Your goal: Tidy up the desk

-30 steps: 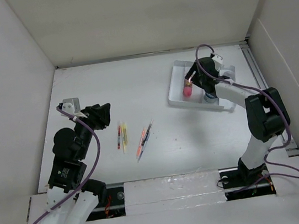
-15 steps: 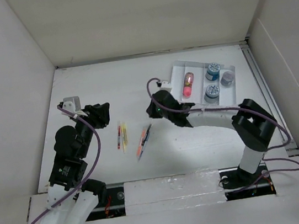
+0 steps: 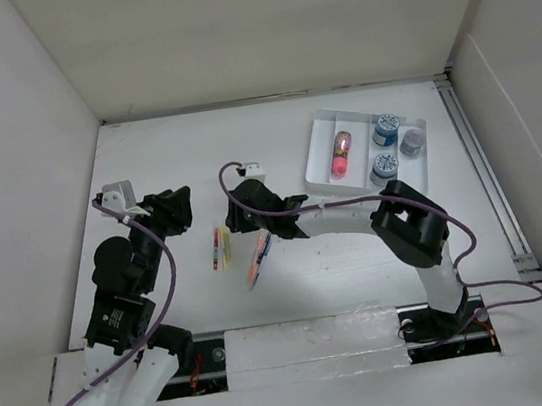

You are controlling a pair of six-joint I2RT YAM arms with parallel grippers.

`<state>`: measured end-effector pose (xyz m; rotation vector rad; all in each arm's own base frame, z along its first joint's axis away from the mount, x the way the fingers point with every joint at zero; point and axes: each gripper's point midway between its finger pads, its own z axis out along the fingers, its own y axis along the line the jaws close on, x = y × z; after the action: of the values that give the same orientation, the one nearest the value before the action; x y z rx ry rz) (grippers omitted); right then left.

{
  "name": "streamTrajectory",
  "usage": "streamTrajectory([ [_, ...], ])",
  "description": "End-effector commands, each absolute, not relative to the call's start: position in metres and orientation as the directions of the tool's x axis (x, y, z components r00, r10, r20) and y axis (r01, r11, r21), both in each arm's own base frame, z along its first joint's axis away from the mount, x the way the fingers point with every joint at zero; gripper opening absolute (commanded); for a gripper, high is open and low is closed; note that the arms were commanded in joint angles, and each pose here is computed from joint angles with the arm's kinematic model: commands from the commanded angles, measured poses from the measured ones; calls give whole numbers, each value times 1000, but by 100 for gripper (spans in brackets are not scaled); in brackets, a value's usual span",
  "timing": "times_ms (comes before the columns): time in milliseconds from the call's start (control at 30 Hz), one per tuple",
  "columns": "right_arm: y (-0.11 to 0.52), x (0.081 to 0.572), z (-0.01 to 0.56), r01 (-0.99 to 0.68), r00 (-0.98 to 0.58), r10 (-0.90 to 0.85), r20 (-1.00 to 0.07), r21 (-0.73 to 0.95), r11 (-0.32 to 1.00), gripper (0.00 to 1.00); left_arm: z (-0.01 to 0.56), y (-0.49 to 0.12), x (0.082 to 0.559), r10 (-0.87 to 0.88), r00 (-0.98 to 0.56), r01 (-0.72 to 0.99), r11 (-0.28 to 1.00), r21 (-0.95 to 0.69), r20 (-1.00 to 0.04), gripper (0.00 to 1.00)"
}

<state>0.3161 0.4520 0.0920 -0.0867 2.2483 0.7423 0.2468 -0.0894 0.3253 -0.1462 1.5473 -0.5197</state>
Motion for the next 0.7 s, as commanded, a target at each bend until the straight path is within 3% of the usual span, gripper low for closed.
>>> streamTrajectory([
  [0, 477, 301, 92, -319, -727, 107, -679, 471, 822, 41, 344, -89, 243, -433, -11, 253, 871, -422, -901, 40],
  [667, 481, 309, 48, -272, -743, 65, -666, 390, 880, 36, 345, -93, 240, -431, -17, 282, 864, -418, -902, 41],
])
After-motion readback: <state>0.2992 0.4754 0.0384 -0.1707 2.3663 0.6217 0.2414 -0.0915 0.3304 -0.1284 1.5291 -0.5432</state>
